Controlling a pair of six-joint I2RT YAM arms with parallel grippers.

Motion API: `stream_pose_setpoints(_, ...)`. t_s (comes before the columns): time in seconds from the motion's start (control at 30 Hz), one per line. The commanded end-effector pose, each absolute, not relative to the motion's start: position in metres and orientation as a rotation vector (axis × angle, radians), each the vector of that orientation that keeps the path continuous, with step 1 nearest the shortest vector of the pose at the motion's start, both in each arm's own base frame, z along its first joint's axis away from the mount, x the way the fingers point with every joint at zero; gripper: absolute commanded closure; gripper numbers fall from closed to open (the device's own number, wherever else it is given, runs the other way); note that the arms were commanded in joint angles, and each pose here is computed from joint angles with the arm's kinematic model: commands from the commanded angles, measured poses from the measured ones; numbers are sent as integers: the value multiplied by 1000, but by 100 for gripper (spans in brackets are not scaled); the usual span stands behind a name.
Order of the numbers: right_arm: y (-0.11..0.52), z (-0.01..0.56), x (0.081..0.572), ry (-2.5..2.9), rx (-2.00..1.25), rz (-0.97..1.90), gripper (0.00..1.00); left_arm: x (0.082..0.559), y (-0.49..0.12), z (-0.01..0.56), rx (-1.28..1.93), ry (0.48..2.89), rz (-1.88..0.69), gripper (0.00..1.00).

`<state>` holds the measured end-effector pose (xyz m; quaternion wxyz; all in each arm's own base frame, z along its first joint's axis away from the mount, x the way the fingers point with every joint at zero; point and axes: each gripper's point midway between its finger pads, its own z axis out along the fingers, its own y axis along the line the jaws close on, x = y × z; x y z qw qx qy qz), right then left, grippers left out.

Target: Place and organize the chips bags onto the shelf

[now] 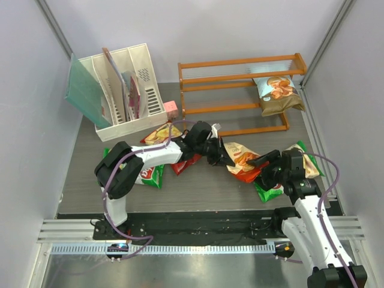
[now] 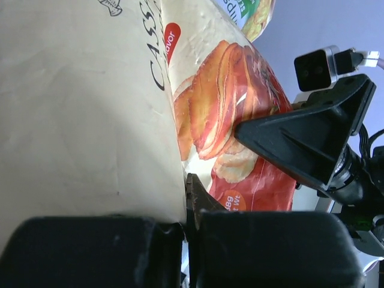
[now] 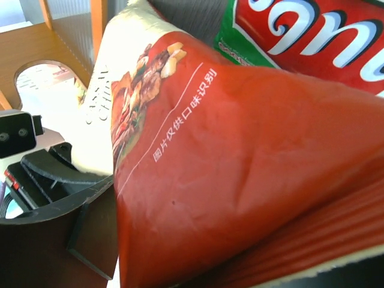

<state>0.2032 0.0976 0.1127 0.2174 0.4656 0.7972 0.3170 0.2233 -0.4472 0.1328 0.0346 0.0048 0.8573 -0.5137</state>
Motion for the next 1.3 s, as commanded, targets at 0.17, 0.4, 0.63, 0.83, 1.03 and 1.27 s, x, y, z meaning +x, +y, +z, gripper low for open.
stream_pose_setpoints(0.17, 103, 122, 220, 2136, 1237, 959, 49, 184, -457, 163, 249, 2603, -1734, 100)
stream_pose_setpoints(0.4, 100, 138, 217, 2136, 1167, 933, 90, 187, -460, 170, 276, 2596, -1728, 82)
stream_pose_setpoints(0.63, 102, 170, 214, 2159, 1017, 927, 99, 208, -413, 165, 152, 2646, -1489, 27)
stream_pose_setpoints(0.83, 108, 223, 227, 2108, 878, 976, 99, 241, -364, 179, 29, 2598, -1347, 25)
stream_pose_setpoints(1.03, 112, 292, 248, 2003, 812, 1040, 99, 263, -313, 171, -150, 2593, -1141, 21)
stream_pose_setpoints(1.27, 113, 366, 274, 1908, 709, 1051, 99, 267, -282, 164, -205, 2620, -986, 22)
